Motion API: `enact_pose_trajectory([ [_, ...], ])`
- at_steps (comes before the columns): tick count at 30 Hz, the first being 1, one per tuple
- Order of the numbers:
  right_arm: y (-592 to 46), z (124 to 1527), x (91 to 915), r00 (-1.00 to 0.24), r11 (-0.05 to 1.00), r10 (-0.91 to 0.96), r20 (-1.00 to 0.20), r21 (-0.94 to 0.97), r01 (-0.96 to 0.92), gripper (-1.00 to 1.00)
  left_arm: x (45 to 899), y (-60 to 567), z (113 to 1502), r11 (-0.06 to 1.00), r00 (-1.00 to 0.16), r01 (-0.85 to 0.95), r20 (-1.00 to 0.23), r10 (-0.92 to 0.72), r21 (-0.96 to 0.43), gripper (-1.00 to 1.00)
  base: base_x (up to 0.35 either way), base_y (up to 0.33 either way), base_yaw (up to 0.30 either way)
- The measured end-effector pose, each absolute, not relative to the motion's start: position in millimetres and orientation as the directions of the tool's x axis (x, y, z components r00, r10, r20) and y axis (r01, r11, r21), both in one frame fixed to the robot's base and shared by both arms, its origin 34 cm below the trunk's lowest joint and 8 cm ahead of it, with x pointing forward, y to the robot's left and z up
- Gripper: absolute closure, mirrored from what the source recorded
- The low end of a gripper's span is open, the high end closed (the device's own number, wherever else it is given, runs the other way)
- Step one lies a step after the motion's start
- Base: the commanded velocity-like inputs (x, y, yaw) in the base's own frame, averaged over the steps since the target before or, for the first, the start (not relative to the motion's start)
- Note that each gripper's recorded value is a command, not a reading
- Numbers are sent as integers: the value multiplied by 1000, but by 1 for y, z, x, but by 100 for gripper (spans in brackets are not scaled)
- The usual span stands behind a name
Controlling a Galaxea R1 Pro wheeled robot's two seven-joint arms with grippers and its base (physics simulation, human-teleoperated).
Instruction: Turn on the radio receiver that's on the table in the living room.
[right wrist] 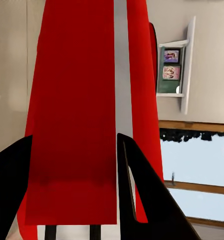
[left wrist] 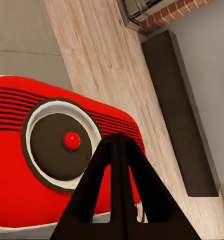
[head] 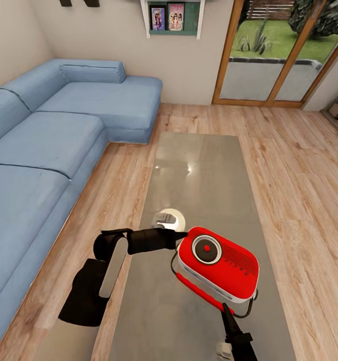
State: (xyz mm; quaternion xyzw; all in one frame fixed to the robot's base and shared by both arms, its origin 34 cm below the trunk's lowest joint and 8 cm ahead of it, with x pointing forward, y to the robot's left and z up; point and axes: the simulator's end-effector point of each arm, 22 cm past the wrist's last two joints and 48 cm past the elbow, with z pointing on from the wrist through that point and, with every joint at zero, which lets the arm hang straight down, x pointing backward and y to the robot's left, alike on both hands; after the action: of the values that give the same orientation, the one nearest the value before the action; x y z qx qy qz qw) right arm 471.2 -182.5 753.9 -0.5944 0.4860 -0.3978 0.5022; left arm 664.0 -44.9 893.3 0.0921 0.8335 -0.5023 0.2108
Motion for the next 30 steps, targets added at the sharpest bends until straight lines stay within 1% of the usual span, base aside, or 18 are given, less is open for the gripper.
enact_pose_trajectory([
  [3, -181, 754, 468, 213, -25, -977, -14, -984, -179, 100, 666, -43, 885, 515, -896, 354, -442, -54, -781, 100, 0, 0, 0],
  [7, -180, 753, 455, 215, -25, -976, -19, -980, -198, 100, 654, -62, 886, 502, -900, 369, -435, -17, -782, 100, 0, 0, 0],
  [9, -180, 752, 454, 214, -24, -977, -20, -979, -201, 100, 651, -65, 883, 516, -902, 365, -431, -8, -775, 100, 0, 0, 0],
  [10, -180, 752, 452, 215, -24, -976, -20, -979, -204, 100, 652, -66, 879, 539, -908, 346, -419, -15, -768, 100, 0, 0, 0],
  [18, -172, 759, 452, 207, 3, -977, -46, -979, -205, 100, 650, -70, 875, 535, -927, 295, -373, -40, -792, 100, 0, 0, 0],
  [23, -170, 760, 449, 212, 2, -976, -46, -979, -205, 100, 662, -62, 864, 593, -926, 281, -375, -39, -755, 100, 0, 0, 0],
  [27, -171, 760, 444, 212, 1, -976, -47, -977, -212, 100, 666, -65, 866, 575, -935, 258, -350, -53, -776, 100, 0, 0, 0],
  [30, -171, 760, 443, 211, 1, -976, -47, -977, -214, 100, 669, -62, 860, 598, -938, 240, -341, -60, -765, 100, 0, 0, 0],
])
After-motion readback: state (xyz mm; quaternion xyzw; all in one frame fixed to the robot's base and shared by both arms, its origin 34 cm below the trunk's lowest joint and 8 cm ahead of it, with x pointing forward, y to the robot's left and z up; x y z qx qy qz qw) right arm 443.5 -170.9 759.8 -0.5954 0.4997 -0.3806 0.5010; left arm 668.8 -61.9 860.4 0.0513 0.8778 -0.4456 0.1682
